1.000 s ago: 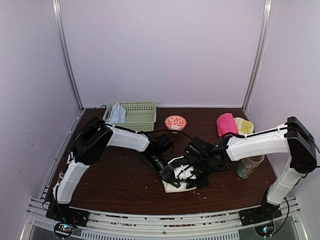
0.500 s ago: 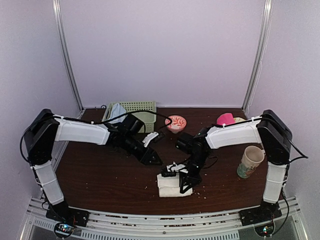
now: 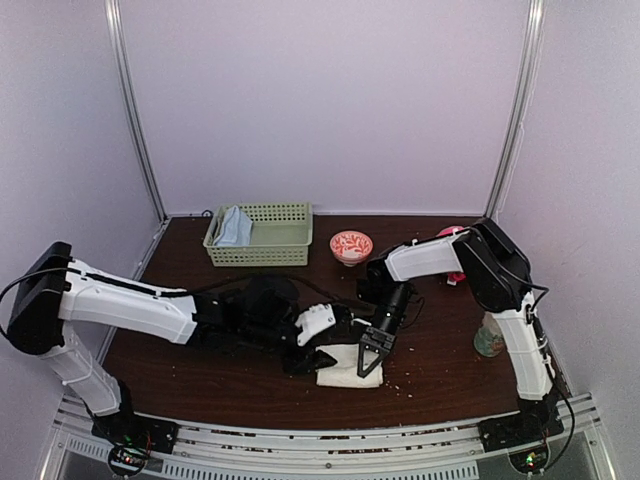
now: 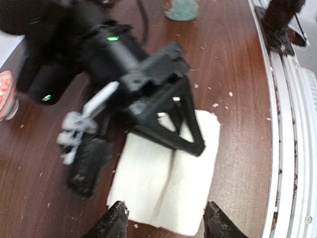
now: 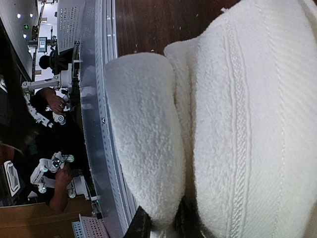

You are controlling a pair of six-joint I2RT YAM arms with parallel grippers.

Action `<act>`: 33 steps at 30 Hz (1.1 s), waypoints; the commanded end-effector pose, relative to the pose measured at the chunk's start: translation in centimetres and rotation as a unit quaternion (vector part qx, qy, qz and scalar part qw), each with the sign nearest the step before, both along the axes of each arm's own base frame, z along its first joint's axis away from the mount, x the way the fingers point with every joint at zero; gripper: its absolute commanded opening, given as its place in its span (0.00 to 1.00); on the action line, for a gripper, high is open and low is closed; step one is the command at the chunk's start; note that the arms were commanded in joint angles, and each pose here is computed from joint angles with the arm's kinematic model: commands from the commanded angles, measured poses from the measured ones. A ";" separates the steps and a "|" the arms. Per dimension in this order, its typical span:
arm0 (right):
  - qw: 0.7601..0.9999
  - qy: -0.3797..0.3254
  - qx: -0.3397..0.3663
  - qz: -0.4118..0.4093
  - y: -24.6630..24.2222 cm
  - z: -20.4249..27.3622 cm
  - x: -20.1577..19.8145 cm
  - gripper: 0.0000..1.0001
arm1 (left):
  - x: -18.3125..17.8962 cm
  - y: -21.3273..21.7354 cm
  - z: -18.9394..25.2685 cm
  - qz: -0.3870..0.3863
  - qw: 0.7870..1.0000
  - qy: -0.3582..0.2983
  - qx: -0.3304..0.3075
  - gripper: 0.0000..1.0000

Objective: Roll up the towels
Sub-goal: Roll the towel at the center of the board.

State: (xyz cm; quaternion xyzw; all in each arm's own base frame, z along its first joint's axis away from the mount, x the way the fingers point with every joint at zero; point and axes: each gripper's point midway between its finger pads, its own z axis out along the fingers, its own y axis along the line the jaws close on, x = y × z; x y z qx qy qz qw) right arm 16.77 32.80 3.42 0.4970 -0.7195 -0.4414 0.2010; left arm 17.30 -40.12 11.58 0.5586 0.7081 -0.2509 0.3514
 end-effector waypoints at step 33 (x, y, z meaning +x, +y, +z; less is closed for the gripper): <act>0.933 -0.310 0.140 -0.117 -3.0 22.1 11.5 0.34 | -3.6 -4.4 -10.0 -0.148 0.970 0.064 0.183 0.08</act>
